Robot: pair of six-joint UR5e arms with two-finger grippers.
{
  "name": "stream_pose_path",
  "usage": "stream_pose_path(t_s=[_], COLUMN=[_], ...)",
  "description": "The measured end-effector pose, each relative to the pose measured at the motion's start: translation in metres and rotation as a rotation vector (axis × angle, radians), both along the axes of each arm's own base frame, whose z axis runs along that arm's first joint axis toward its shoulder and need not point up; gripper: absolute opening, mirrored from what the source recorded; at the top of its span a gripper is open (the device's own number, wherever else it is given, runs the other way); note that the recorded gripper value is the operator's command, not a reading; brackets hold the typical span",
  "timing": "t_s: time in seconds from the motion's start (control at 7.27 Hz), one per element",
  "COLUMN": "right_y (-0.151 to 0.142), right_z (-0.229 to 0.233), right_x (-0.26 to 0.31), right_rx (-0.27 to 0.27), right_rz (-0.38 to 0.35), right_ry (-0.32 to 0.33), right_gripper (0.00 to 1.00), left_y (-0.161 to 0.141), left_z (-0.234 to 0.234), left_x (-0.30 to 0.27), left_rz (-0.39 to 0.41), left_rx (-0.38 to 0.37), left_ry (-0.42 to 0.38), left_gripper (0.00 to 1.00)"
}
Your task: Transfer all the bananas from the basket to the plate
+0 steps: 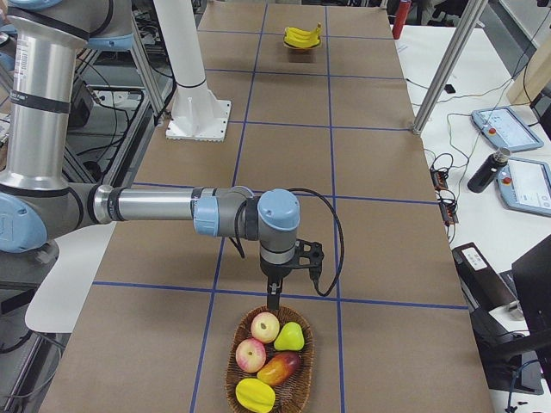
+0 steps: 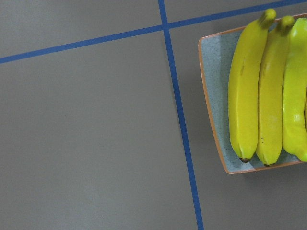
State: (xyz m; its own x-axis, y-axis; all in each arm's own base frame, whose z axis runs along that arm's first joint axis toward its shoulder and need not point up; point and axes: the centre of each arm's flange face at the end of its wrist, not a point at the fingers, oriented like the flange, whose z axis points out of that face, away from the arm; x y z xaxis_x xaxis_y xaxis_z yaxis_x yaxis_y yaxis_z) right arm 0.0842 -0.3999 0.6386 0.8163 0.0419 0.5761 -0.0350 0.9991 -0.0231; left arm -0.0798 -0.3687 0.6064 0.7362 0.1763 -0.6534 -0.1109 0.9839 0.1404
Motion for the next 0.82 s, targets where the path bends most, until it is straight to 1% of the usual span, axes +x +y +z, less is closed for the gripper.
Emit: stream_pose_path(t_s=[0.82], right_y=[0.0008], right_z=[-0.005], right_x=[-0.0008], right_rx=[-0.001], right_rz=[0.013], right_ry=[-0.01], right_gripper=[1.0], left_y=[0.002], left_z=[0.0042], left_x=[0.0], left_rz=[0.0], left_rx=[-0.009], left_ry=[-0.002], left_gripper=[1.0])
